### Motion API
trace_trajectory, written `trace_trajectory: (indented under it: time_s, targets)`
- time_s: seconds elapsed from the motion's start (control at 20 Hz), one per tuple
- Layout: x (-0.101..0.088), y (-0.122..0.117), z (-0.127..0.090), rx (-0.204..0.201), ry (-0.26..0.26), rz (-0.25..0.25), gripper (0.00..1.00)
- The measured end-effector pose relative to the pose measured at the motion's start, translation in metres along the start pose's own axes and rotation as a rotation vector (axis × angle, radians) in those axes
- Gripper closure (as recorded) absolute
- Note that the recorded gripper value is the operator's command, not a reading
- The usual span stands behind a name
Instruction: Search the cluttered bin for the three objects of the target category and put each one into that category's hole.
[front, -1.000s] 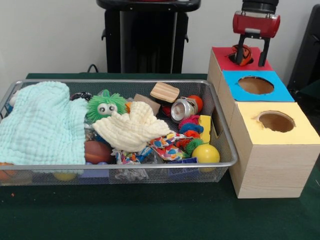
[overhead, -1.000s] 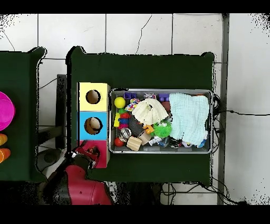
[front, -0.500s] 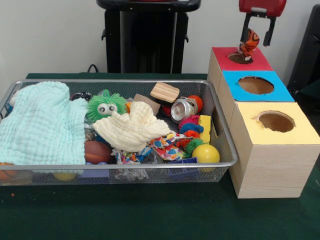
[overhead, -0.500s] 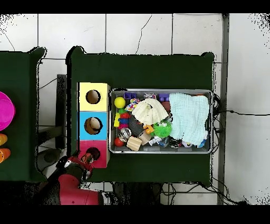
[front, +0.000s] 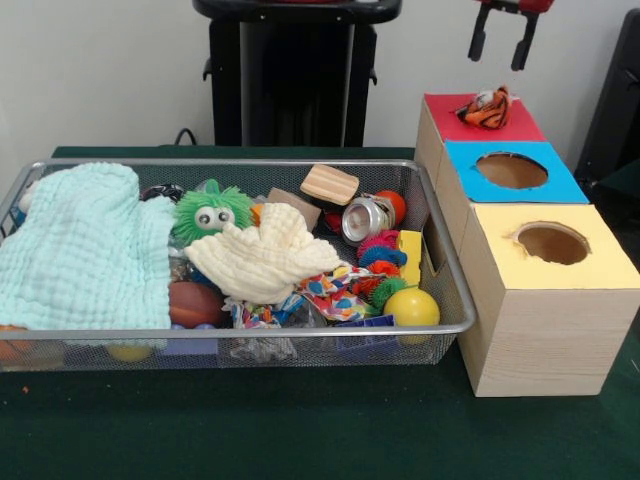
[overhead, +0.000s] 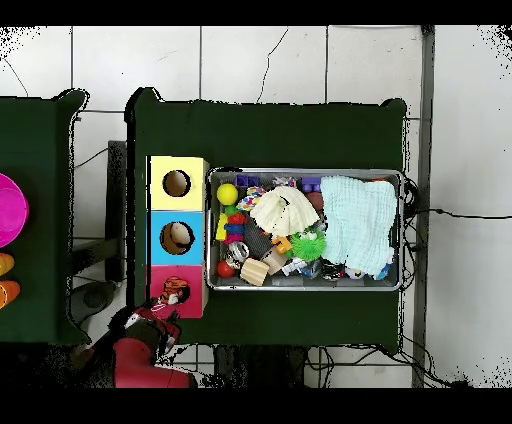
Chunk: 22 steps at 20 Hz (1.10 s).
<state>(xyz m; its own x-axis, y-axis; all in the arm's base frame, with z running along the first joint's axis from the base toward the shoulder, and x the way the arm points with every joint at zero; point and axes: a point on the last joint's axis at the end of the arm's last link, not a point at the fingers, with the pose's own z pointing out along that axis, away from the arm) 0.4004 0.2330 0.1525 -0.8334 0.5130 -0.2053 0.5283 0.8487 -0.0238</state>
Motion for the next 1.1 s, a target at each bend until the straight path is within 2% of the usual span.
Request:
trace_trajectory:
  time_s: [0.25, 0.8, 1.1]
  targets:
    - [0.0, -0.003, 0.004, 0.014, 0.001, 0.001, 0.0]
    - [0.001, -0.004, 0.005, 0.018, -0.002, -0.002, 0.0]
    - [-0.017, -0.015, 0.014, 0.014, -0.027, 0.025, 0.0]
